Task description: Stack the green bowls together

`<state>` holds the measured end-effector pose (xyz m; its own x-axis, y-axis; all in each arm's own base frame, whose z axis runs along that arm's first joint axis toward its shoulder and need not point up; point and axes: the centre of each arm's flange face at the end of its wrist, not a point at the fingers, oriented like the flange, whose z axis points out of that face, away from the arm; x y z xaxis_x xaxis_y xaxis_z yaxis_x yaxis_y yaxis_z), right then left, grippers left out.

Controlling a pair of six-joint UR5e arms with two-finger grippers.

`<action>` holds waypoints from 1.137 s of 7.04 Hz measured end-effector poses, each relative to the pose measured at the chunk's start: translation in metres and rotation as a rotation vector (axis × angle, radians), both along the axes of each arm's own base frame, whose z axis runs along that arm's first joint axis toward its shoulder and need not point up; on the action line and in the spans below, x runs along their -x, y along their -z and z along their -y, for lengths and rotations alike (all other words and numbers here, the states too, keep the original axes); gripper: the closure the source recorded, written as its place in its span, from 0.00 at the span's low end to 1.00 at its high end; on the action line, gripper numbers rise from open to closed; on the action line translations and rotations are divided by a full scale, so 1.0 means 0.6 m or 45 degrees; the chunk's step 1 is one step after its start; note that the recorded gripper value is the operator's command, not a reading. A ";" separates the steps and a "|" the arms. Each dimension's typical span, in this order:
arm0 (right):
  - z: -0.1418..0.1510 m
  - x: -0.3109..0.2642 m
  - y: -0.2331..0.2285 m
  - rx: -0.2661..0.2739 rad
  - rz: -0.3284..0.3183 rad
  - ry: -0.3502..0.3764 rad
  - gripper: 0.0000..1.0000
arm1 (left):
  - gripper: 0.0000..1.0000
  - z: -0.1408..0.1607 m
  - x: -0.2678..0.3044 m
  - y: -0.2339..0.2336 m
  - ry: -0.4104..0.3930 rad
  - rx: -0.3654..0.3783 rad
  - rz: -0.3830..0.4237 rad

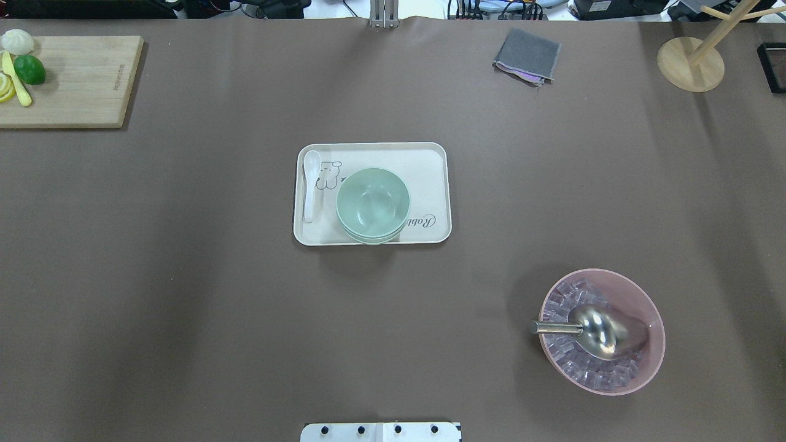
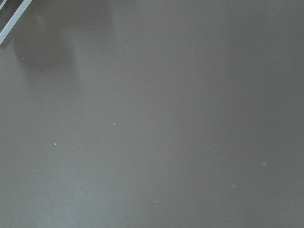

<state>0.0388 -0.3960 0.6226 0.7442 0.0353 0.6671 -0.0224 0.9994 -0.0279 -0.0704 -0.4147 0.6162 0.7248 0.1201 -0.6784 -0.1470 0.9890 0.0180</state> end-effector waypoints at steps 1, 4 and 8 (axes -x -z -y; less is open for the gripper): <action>0.000 0.001 0.001 0.000 0.007 0.000 0.00 | 0.02 0.000 0.003 -0.003 -0.003 0.002 0.027; -0.001 0.005 0.001 0.008 0.040 0.003 0.00 | 0.02 -0.002 0.005 -0.016 -0.002 0.023 0.050; 0.000 0.014 0.002 0.006 0.055 0.022 0.00 | 0.02 -0.004 0.005 -0.024 0.000 0.038 0.043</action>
